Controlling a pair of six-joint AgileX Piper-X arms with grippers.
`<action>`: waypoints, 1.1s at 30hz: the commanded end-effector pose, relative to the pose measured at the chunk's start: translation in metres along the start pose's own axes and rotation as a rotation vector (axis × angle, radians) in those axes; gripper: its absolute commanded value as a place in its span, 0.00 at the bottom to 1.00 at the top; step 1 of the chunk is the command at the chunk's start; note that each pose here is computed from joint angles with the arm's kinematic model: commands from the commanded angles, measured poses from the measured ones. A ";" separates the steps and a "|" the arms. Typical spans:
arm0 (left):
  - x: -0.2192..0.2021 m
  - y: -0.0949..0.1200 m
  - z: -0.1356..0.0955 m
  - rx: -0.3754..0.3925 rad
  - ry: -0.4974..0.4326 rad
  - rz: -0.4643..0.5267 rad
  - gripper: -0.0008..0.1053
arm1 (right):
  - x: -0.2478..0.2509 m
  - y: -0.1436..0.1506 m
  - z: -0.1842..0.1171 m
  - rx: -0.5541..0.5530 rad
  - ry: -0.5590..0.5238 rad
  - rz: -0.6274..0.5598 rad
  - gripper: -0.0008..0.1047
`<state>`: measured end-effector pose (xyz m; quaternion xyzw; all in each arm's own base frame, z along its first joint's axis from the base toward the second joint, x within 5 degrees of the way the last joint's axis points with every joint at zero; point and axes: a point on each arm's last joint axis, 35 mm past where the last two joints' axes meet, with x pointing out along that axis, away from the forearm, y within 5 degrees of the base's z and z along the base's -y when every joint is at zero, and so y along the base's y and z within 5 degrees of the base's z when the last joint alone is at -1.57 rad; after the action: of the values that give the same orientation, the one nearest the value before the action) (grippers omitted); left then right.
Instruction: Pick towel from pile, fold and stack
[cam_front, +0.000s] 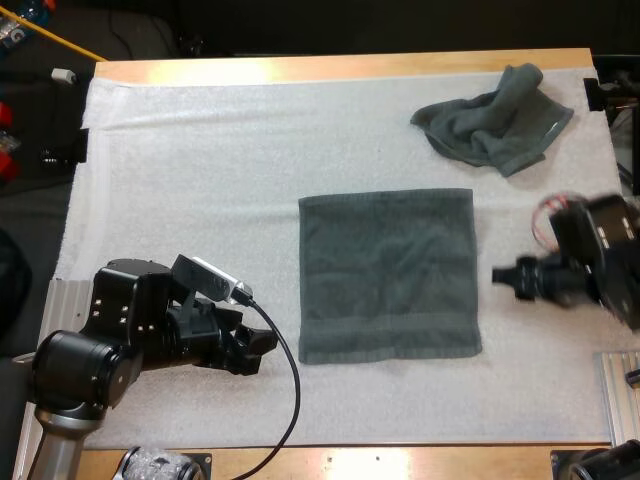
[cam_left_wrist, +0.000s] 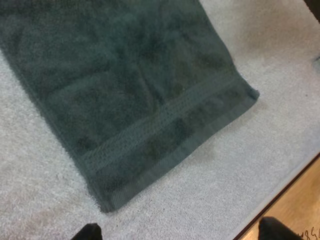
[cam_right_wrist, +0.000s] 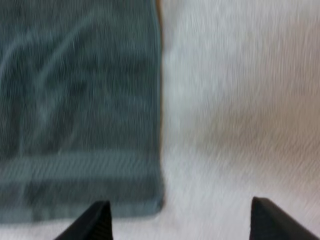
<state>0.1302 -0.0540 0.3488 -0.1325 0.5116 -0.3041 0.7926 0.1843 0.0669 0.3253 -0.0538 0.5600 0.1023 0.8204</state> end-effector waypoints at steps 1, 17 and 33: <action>-0.001 -0.001 -0.001 -0.002 0.001 -0.010 0.58 | -0.001 0.000 -0.010 0.023 0.000 0.030 0.54; -0.001 0.000 -0.005 -0.026 0.038 -0.004 0.58 | 0.097 0.004 -0.082 0.271 0.089 0.327 0.53; -0.001 0.000 -0.005 -0.026 0.038 -0.004 0.58 | 0.167 0.007 -0.072 0.418 0.204 0.322 0.43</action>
<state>0.1256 -0.0528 0.3461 -0.1356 0.5332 -0.2986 0.7799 0.1752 0.0768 0.1427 0.1932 0.6534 0.1020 0.7248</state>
